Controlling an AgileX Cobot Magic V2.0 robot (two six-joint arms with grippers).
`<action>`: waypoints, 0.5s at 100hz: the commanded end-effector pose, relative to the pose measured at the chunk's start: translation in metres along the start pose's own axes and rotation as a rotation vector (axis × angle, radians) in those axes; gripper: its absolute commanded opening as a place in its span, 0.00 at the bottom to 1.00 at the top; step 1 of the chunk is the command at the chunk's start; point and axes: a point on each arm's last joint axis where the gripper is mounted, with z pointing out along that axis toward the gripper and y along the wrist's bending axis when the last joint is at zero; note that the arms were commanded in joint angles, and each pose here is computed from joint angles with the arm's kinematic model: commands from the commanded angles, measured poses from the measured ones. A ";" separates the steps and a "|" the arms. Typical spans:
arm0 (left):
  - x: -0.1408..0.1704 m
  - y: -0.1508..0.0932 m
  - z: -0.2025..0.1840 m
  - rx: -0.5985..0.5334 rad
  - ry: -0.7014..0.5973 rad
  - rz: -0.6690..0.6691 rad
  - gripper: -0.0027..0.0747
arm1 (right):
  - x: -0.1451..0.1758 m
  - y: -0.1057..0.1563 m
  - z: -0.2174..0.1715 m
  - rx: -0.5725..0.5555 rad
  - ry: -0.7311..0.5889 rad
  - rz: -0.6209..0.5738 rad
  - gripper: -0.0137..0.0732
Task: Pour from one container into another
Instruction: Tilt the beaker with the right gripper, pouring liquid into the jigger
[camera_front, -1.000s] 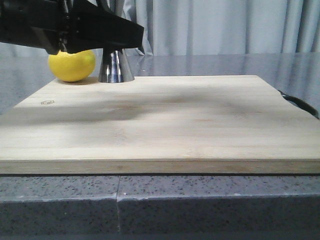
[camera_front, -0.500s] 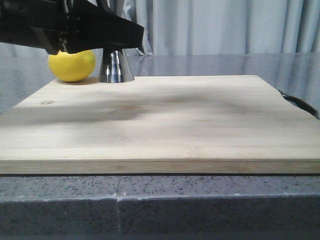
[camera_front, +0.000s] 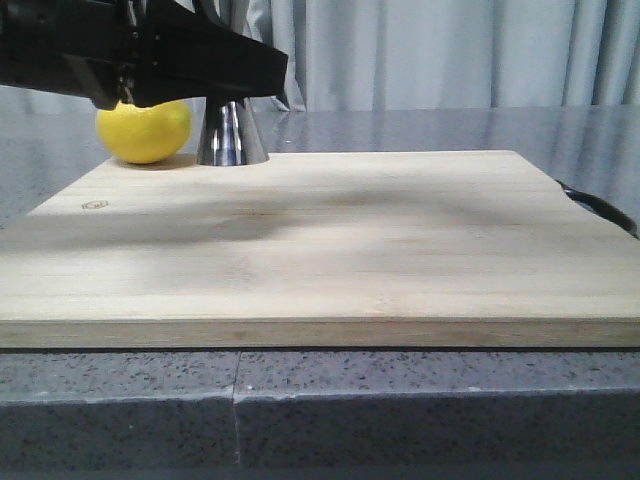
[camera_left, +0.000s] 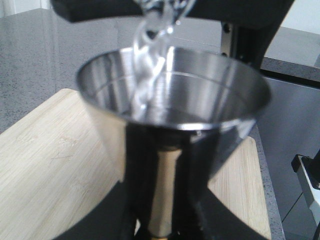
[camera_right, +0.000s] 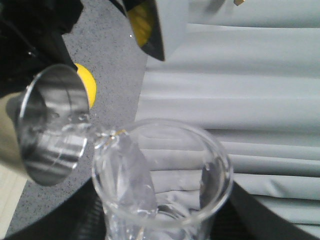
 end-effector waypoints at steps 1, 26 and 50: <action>-0.030 -0.014 -0.003 0.087 -0.143 0.036 0.01 | -0.001 -0.023 -0.015 0.076 0.012 -0.034 0.41; -0.030 -0.014 -0.003 0.087 -0.143 0.036 0.01 | -0.001 -0.023 -0.015 0.071 0.014 -0.063 0.41; -0.030 -0.014 -0.003 0.087 -0.143 0.036 0.01 | -0.001 -0.023 -0.015 0.067 0.015 -0.088 0.41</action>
